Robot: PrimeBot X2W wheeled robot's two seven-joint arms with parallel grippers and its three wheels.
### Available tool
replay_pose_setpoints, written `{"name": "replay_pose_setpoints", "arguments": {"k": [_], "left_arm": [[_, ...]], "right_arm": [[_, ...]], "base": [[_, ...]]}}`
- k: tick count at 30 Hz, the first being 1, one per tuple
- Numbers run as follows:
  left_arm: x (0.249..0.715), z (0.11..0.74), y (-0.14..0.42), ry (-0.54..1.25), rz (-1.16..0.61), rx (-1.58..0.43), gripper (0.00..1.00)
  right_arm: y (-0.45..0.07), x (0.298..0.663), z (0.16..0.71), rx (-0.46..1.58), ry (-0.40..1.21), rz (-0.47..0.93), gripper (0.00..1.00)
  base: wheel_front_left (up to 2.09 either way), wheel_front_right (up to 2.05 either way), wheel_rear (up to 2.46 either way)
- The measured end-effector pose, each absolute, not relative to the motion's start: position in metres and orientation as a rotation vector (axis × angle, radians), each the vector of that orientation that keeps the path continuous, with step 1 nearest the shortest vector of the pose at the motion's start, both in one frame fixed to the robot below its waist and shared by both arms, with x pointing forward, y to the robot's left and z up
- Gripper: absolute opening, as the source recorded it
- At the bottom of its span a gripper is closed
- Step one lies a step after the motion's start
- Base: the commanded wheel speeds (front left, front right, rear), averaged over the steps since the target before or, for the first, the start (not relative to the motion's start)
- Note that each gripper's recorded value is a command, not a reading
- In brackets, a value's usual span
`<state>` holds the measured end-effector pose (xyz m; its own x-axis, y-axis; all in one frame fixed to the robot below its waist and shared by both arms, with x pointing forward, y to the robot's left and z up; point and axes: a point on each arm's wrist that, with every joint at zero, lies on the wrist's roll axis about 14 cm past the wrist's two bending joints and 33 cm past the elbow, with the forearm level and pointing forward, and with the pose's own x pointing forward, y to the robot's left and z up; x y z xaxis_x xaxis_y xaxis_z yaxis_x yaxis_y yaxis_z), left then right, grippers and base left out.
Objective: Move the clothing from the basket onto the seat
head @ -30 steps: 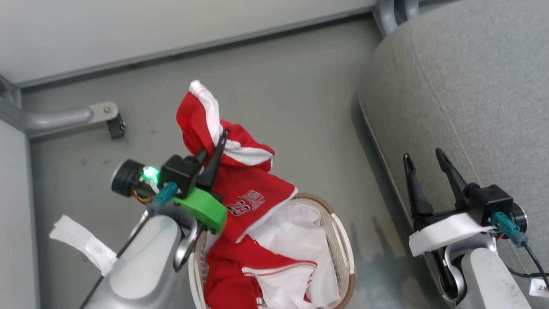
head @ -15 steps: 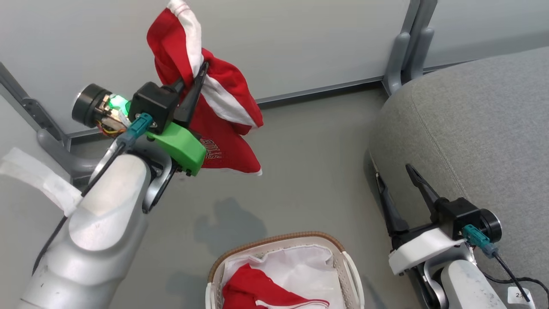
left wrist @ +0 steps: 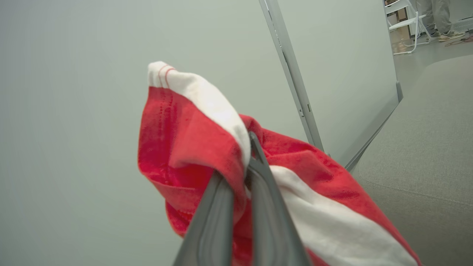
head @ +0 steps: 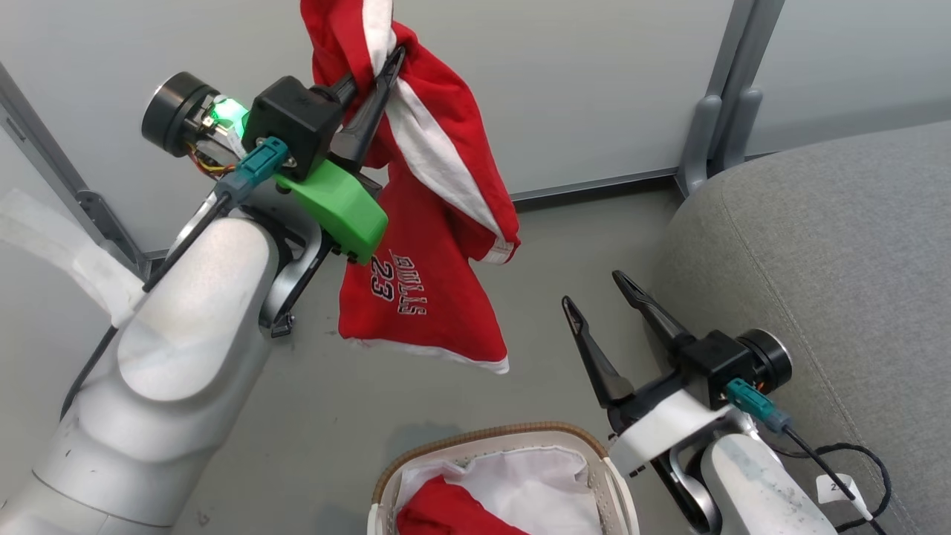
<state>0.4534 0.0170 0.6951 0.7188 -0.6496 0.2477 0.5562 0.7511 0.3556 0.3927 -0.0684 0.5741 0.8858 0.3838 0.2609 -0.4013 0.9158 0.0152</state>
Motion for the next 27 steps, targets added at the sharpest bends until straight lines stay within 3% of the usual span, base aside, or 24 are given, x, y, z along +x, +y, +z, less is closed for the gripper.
{"name": "replay_pose_setpoints", "arguments": {"k": [13, 22, 24, 25, 26, 27], "left_arm": [[0.425, 0.716, -0.003, -0.423, -0.752, 0.268, 0.00], [0.408, 0.718, -0.014, -0.443, -0.798, 0.261, 0.00], [0.404, 0.719, -0.015, -0.446, -0.807, 0.251, 0.00], [0.402, 0.718, -0.016, -0.445, -0.810, 0.246, 0.00], [0.400, 0.716, -0.016, -0.439, -0.812, 0.233, 0.00], [0.399, 0.714, -0.015, -0.432, -0.809, 0.221, 0.00]], "right_arm": [[-0.026, 0.405, 0.622, -0.001, -0.382, 0.540, 1.00], [-0.011, 0.414, 0.619, -0.017, -0.356, 0.583, 1.00], [-0.010, 0.415, 0.614, -0.007, -0.337, 0.587, 0.40], [-0.010, 0.415, 0.612, -0.001, -0.330, 0.585, 0.24], [-0.010, 0.415, 0.611, 0.004, -0.323, 0.586, 0.24], [-0.010, 0.415, 0.610, 0.006, -0.321, 0.586, 0.00]], "base": [[0.00, 0.00, 0.00], [0.00, 0.00, 0.00], [0.00, 0.00, 0.00], [0.00, 0.00, 0.00], [0.00, 0.00, 0.00], [0.00, 0.00, 0.00]]}}
